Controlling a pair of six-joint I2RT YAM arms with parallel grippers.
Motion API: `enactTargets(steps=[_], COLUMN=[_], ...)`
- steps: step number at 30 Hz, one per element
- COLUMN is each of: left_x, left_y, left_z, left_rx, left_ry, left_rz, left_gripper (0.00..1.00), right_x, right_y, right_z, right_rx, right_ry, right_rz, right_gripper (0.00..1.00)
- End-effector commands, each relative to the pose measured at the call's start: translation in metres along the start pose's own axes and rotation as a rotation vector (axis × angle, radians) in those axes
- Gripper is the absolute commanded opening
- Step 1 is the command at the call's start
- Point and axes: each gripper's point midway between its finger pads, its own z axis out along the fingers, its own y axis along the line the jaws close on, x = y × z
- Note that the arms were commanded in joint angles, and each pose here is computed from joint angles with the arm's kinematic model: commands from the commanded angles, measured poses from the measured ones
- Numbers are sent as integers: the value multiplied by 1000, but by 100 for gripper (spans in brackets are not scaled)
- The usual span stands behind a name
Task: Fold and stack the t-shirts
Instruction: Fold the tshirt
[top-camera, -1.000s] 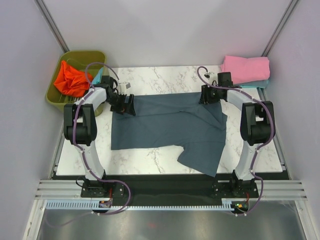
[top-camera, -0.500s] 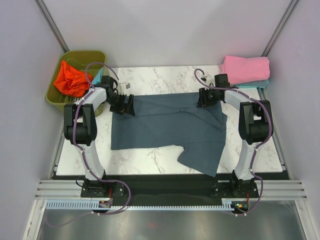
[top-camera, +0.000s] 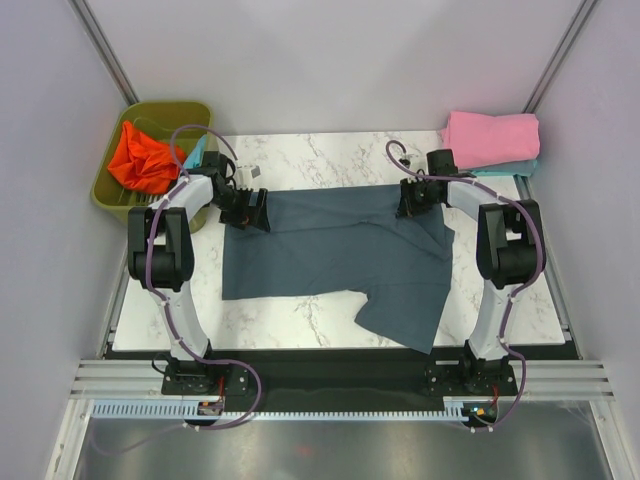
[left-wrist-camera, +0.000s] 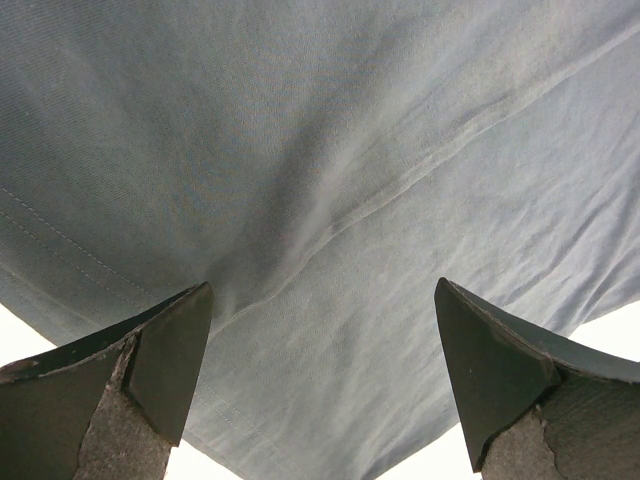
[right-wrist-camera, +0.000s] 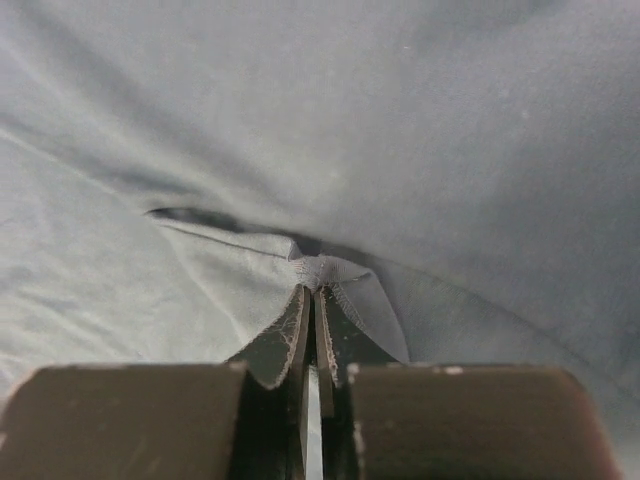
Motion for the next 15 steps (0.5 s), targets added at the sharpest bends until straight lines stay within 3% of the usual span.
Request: enactTargets(steps=[1,7,9,10,15], left_x=[-5,-15,-19,-20,-29], left_y=[-3,-4,-3,-4,-1], left_z=[-3,-4,-5,-6,-13], left_rx=[3,12,11,15,-2], left_ry=[-17,-35,-44,-46,-67], left_rz=[-22,-18,-15,-16,-7], left_gripper=[99,99,99,99,99], right_x=[-25,-1,16,21,33], right_y=[23,70,93,101,133], right_z=[-28,-34,-34,-35,-56], right_rx=[-19,-75,-110,-129,-187], right_ry=[-75,-38,-11,-3,-5], right_rz=[-77,-94,-105,-109,-110], right_gripper=[7,10,16,26,31])
